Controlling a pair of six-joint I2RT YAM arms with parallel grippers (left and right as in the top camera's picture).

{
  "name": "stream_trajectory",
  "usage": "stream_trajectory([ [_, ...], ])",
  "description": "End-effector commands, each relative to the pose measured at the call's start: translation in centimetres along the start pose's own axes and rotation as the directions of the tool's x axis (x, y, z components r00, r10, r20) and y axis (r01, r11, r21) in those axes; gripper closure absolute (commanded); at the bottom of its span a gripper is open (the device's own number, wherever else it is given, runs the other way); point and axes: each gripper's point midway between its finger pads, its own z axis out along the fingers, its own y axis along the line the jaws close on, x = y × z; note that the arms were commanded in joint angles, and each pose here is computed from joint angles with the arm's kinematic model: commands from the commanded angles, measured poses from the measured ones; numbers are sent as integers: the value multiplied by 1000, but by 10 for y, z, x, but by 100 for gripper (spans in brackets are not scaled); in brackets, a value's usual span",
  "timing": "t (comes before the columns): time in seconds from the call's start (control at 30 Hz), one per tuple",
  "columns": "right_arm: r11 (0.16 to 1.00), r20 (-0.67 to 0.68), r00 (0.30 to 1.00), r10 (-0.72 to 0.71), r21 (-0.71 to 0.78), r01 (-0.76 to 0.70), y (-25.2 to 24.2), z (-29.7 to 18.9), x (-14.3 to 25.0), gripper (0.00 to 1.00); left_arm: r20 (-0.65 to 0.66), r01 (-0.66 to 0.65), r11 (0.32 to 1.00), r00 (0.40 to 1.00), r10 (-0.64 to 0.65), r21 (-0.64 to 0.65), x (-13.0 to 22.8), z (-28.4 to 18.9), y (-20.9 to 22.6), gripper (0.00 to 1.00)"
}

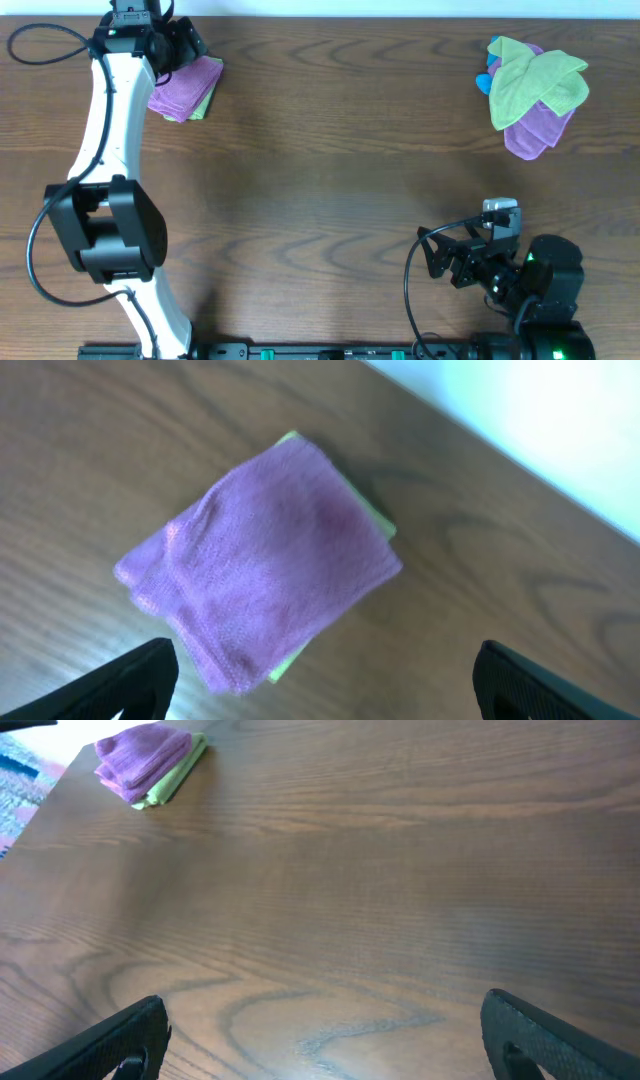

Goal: Fold the cloth
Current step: 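Open the left gripper and release the purple cloth on the green cloth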

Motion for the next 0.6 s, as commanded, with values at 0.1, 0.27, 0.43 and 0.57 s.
stream_trajectory([
  [0.1, 1000, 0, 1000, 16, -7, -16, 0, 0, 1, 1, 0, -27, 998, 1000, 27, 54, -2, -31, -9, 4],
  [0.27, 1000, 0, 1000, 16, -7, -16, 0, 0, 1, 1, 2, -32, 998, 999, 32, 45, -2, -43, -7, 4],
  [0.43, 1000, 0, 1000, 16, -7, -16, 0, 0, 1, 1, -22, -31, 999, 999, 32, 38, 6, -59, -3, 4],
  [0.57, 1000, 0, 1000, 16, -7, -16, 0, 0, 1, 1, -81, -35, 999, 996, 34, -12, 23, -75, 9, 5],
])
